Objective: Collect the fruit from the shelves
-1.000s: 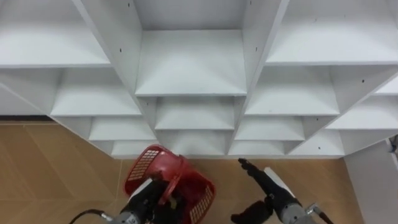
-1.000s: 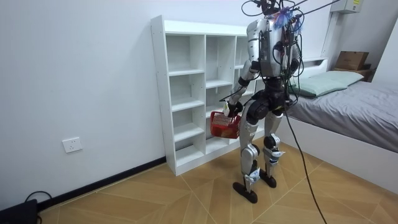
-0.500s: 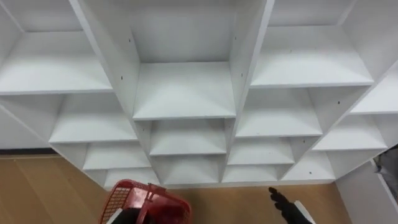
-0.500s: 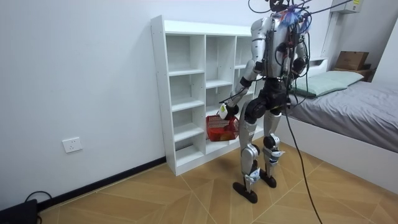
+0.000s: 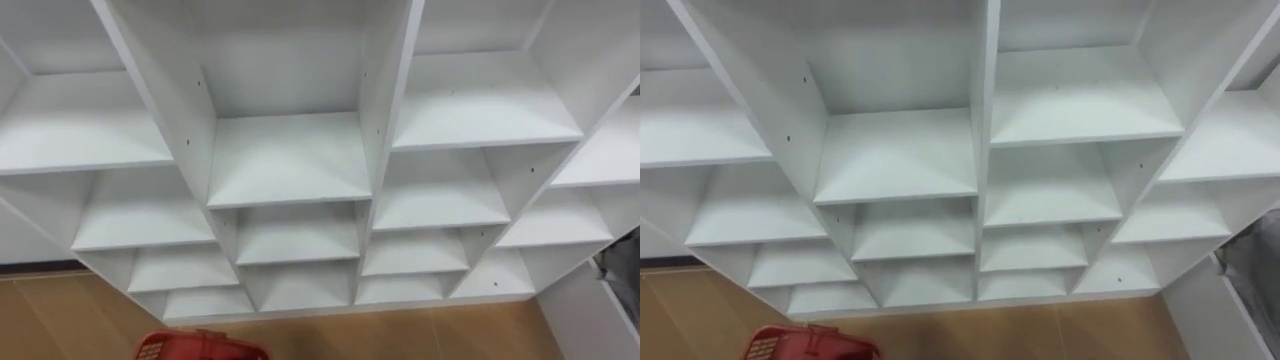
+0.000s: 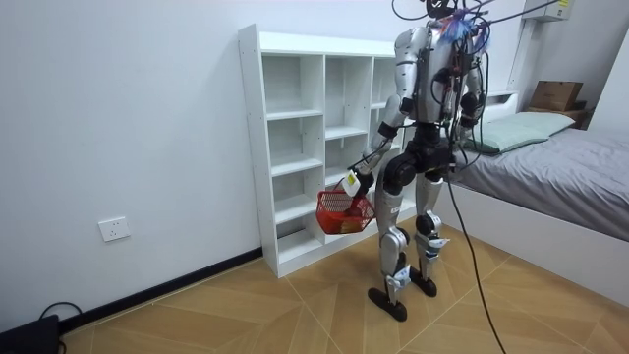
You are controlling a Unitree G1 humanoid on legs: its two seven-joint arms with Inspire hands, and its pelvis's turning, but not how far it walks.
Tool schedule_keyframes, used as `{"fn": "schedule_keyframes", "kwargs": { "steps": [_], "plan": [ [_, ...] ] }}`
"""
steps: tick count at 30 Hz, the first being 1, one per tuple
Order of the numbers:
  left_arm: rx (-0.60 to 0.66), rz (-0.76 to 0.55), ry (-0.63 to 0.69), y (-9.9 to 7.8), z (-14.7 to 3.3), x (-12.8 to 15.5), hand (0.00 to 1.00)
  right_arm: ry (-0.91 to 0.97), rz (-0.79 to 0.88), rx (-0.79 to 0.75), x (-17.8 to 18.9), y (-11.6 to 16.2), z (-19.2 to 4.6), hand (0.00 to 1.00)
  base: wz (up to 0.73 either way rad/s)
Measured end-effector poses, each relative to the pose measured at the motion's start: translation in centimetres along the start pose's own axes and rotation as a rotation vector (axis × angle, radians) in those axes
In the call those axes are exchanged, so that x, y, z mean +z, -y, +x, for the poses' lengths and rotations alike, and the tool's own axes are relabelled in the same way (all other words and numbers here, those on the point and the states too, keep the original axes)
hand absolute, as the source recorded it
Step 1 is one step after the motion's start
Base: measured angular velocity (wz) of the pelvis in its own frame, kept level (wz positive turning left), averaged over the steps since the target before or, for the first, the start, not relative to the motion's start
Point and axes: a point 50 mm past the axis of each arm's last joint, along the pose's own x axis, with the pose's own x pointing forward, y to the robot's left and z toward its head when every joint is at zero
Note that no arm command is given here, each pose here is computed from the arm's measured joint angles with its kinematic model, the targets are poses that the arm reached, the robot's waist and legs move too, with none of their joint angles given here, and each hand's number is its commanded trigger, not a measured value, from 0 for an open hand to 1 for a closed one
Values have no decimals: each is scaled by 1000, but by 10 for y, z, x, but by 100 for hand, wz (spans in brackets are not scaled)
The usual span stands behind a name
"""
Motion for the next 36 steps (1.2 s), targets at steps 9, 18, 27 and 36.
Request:
{"fn": "schedule_keyframes", "kwargs": {
  "steps": [9,18,27,36],
  "plan": [
    [34,-78,-120,-5,-2,-18,100,-179,98,-2,-23,10,-1,0,-2],
    [32,-94,-180,-2,-3,-25,100,-232,99,20,-15,7,6,0,0],
    [34,-93,-179,-2,0,-21,100,-241,82,33,-12,4,8,0,0],
    [35,-95,-195,-2,0,-22,100,-260,90,58,-15,4,7,0,0]
  ]
}}
